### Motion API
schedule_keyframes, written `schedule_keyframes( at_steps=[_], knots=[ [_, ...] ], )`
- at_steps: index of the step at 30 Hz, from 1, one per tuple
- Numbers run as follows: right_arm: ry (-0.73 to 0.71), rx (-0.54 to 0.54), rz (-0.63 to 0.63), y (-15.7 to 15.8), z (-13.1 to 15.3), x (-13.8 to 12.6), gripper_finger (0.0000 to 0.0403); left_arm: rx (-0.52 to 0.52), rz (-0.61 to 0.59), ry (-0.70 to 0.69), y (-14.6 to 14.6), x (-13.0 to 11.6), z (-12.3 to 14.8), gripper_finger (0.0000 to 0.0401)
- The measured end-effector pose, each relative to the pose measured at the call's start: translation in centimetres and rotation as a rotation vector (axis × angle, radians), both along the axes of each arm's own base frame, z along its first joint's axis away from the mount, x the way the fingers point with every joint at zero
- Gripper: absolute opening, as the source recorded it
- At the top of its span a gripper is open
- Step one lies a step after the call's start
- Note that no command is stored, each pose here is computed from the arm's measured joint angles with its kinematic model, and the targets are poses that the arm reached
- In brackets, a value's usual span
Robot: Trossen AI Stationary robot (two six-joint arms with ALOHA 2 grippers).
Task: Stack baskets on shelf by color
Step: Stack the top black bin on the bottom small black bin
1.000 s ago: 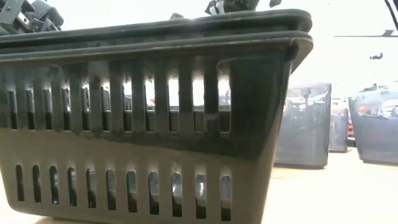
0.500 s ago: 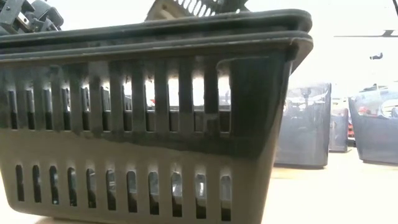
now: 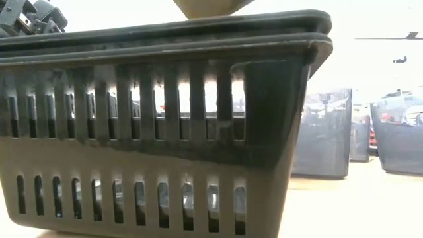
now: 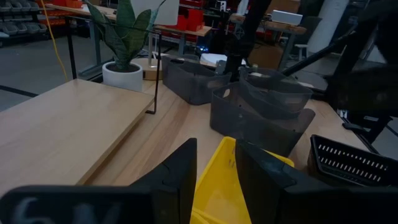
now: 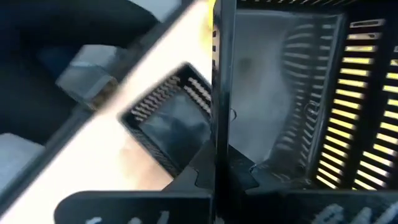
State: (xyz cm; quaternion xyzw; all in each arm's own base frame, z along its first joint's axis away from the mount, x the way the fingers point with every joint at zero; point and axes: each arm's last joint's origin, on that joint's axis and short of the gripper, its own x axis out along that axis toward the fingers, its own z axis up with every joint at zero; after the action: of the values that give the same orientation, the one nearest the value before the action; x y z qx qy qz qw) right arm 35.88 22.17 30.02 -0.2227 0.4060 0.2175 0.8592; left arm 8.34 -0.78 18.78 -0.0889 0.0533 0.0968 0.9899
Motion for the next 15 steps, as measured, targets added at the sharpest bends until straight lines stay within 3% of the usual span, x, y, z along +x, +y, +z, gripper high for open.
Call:
schedule_keyframes(
  at_steps=[8, 15],
  knots=[
    [-0.042, -0.026, 0.162, 2.0, -0.3, -0.5, 0.0007, 0.0, 0.0, 0.001, 0.0, 0.0, 0.0, 0.0117],
    [-0.039, -0.159, 0.321, 2.1, -1.7, -1.0, 0.0007, 0.0, 0.0, 0.0, 0.0, 0.0, 0.0, 0.0117]
  ],
)
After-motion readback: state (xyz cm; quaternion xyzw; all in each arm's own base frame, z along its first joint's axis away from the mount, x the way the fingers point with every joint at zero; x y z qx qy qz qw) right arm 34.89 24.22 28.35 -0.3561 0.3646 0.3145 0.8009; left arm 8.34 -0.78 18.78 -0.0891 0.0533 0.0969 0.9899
